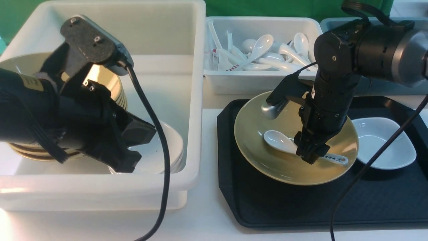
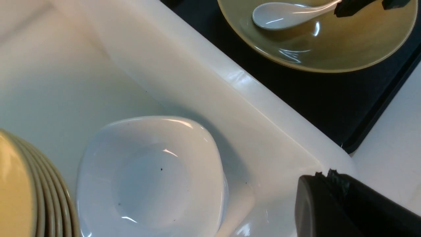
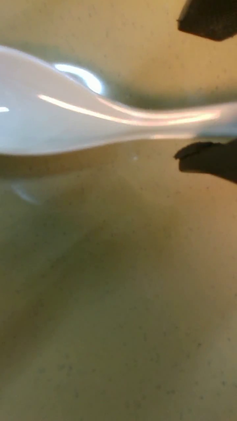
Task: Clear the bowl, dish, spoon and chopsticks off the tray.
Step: Use the right arm to grab the soup spoon in the middle, then use the right arm to put the soup spoon into the small storage box in the middle
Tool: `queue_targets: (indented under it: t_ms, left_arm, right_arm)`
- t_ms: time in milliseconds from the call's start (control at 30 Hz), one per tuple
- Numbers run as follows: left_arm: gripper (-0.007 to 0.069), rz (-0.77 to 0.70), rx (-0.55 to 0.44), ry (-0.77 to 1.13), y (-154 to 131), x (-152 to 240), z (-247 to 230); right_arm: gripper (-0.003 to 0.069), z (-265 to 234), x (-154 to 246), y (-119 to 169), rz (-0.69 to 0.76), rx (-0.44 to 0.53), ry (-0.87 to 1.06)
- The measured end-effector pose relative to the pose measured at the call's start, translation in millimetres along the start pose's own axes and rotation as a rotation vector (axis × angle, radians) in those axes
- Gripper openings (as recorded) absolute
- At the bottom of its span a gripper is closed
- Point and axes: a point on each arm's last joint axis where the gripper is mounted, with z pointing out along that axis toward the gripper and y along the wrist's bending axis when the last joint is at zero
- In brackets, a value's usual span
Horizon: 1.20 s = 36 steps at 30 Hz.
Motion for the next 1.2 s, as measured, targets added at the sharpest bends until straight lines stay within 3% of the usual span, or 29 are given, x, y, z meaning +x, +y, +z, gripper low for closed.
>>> queue_targets:
  t_ms: [100,167,200,233,333,367,633,833,1067,1167,1200]
  left_arm:
    - [-0.0011,0.0,0.0,0.0,0,0,0]
    - [-0.0011,0.0,0.0,0.0,0,0,0]
    - [-0.0011,0.0,0.0,0.0,0,0,0]
    - [-0.0011,0.0,0.0,0.0,0,0,0]
    - [-0.0011,0.0,-0.003,-0.004,0,0,0]
    - [-0.0011,-0.001,-0.005,-0.006,1,-1,1]
    - [-0.0011,-0.01,-0.019,-0.023,3,-3,2]
    - [-0.0011,-0.029,-0.032,-0.042,4,-4,2]
    - [-0.0011,-0.052,-0.041,-0.067,5,-6,2]
    - [-0.0011,-0.089,-0.028,-0.076,4,-7,2]
    - [-0.0011,-0.092,-0.027,-0.077,4,-7,2]
  right_arm:
    - [0.0483,10,1,2,0.003,-0.031,0.051]
    - [0.044,15,1,3,0.004,-0.046,0.075]
    - [0.0382,16,1,3,0.005,-0.05,0.081]
    - [0.0382,16,1,3,0.005,-0.051,0.08]
    - [0.0156,7,-3,1,0.009,-0.048,0.075]
    - [0.0141,3,-5,0,0.014,-0.043,0.062]
    - [0.0146,-81,-24,-18,0.054,0.067,-0.203]
    - [0.0146,-129,-46,-55,0.201,0.185,-0.52]
    - [0.0155,-85,-95,-97,0.382,0.227,-0.775]
    - [0.0252,-56,-108,-107,0.404,0.223,-0.776]
    - [0.0252,-55,-108,-108,0.405,0.223,-0.776]
